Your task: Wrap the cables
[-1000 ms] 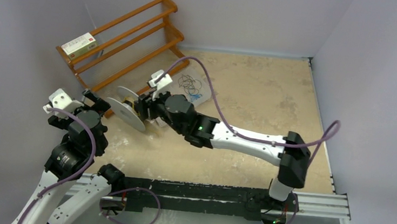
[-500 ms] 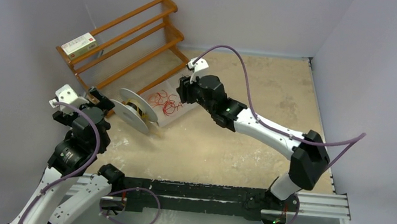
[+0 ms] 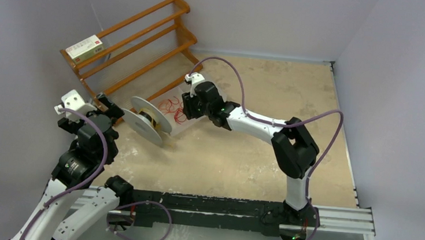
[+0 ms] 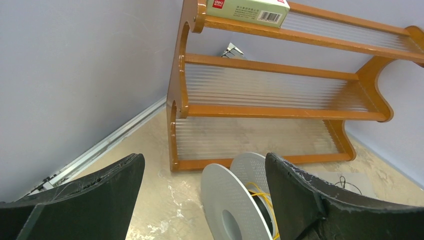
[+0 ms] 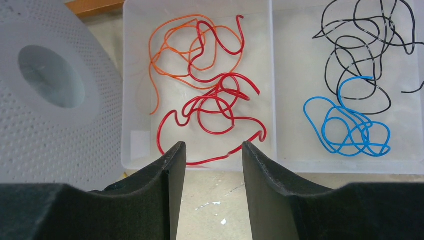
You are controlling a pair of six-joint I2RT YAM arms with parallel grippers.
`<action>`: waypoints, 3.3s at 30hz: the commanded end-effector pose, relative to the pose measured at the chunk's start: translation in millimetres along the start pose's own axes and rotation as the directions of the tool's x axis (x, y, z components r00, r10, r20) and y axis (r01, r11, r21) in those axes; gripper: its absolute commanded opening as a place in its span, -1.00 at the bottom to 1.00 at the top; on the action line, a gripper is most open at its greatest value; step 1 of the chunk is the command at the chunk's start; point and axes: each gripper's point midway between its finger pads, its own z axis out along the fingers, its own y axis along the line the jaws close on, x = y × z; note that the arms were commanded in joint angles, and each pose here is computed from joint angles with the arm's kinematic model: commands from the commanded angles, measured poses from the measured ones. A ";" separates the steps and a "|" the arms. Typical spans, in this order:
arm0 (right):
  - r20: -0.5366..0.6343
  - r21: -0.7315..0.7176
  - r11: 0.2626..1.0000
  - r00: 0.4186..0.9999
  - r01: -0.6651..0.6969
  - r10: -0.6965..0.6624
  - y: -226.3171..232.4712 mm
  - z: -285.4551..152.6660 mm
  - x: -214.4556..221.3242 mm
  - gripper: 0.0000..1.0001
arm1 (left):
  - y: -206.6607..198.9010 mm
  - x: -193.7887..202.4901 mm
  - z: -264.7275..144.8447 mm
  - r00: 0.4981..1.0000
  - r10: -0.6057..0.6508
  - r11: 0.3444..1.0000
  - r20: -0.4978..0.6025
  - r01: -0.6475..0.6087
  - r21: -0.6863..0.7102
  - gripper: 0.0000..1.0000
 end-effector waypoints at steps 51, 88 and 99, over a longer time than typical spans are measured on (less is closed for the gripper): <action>0.369 0.062 0.977 0.914 -0.204 0.168 -12.1 -108.8 -148.7 -1.00 | -11.8 1.7 1.3 1.000 0.007 0.999 -0.009 -0.007 0.050 0.80; 0.524 -0.294 0.902 0.843 0.315 -0.124 60.7 -366.4 -137.8 -1.00 | -206.7 10.8 -140.8 0.908 0.157 0.288 -0.389 0.335 0.897 0.79; 0.544 -0.267 0.914 0.831 0.306 -0.119 53.1 -386.2 -130.0 -1.00 | -208.9 -0.3 -217.7 0.858 0.260 -0.128 -0.443 0.486 0.865 0.74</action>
